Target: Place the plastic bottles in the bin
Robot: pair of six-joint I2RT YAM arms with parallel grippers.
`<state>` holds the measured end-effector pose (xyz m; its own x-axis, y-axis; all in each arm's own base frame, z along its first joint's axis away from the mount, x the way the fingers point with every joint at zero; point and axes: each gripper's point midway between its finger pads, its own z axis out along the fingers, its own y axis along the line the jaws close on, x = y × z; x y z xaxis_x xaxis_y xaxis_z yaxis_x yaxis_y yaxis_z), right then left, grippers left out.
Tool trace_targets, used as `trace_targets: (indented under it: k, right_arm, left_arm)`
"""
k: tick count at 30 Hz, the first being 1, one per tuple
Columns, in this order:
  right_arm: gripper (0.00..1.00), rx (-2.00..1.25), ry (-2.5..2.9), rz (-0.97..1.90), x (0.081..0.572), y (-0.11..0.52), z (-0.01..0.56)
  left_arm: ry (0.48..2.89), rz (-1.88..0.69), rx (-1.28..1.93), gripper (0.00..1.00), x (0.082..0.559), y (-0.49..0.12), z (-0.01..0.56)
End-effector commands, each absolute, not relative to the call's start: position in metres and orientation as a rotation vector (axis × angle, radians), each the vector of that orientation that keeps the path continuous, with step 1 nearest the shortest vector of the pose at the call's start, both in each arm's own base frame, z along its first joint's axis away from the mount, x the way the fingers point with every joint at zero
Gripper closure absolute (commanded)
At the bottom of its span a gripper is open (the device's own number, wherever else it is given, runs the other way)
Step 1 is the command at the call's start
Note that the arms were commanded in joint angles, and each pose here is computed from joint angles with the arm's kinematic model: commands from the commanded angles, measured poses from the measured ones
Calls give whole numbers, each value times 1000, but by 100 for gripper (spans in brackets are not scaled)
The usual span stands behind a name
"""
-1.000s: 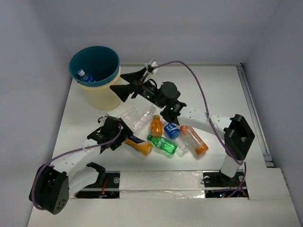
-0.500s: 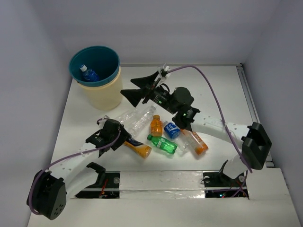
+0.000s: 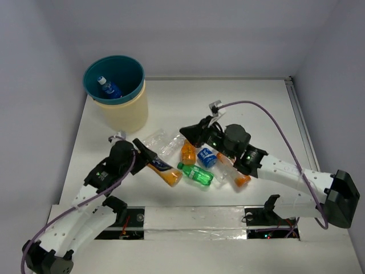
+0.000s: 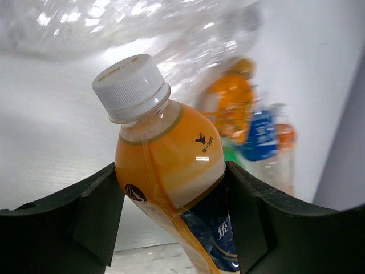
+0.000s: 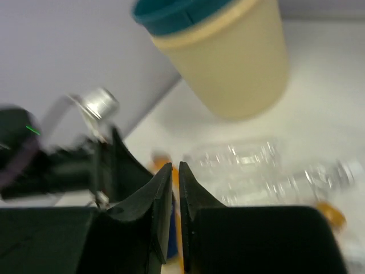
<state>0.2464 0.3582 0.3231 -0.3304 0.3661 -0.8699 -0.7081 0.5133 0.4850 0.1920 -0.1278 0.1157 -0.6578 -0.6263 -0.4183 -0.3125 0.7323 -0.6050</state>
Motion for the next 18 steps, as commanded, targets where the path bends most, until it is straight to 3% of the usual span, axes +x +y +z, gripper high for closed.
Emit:
trace_targets:
  k: [1, 7, 11, 18]
  right_arm:
    - [86, -224, 1702, 1000, 243, 320, 279]
    - [86, -176, 1806, 1064, 199, 268, 238]
    - [78, -76, 1919, 941, 189, 230, 221]
    - [65, 40, 2059, 719, 181, 180, 213]
  left_arm:
    - [2144, -715, -578, 71, 207, -129, 193]
    - [1838, -651, -437, 70, 245, -117, 322]
    - [1686, -550, -366, 70, 283, -116, 402]
    - [1589, -236, -355, 69, 348, -94, 486]
